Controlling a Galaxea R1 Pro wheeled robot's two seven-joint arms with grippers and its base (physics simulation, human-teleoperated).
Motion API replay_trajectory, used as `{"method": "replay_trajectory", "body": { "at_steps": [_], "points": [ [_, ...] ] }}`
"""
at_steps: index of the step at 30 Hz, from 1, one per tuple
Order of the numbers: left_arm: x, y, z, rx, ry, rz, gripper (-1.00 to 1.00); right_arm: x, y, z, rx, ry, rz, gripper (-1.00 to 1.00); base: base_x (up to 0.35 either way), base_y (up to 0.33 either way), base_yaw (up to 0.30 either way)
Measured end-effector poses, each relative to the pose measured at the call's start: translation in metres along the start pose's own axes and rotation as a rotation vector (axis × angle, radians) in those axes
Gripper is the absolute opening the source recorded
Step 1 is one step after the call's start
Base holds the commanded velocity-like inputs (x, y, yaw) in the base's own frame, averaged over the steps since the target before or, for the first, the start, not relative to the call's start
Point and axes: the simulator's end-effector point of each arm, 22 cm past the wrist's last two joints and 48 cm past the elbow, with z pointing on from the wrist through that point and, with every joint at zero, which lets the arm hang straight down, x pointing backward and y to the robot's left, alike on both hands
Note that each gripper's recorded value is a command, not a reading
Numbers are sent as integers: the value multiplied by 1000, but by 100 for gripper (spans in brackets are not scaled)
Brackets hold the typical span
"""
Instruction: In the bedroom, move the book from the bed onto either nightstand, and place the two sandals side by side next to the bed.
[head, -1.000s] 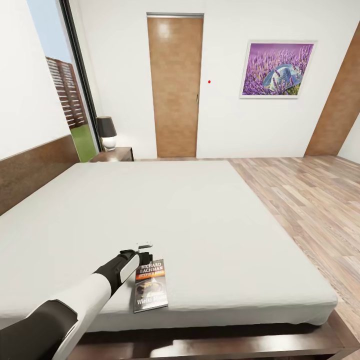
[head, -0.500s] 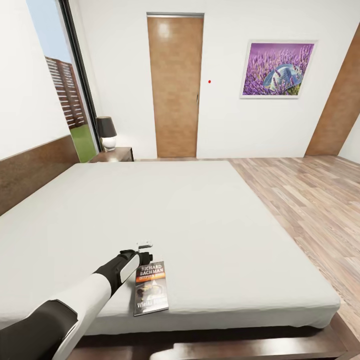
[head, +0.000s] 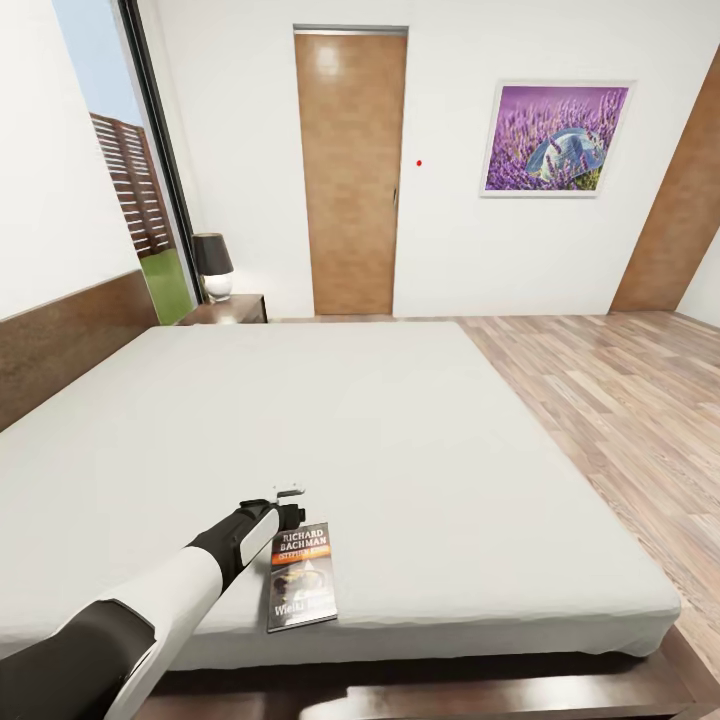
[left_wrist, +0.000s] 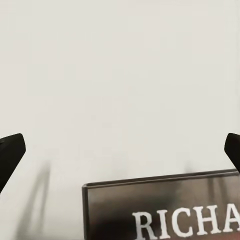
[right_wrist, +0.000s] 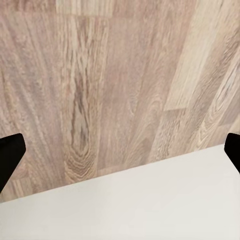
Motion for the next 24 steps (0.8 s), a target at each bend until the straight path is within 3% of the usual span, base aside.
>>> {"method": "replay_trajectory", "body": {
  "at_steps": [24],
  "points": [
    [8, 0, 7, 5, 0, -1, 100, -2, 4, 10, 0, -2, 0, 100, 0, 0, 0]
  ]
}}
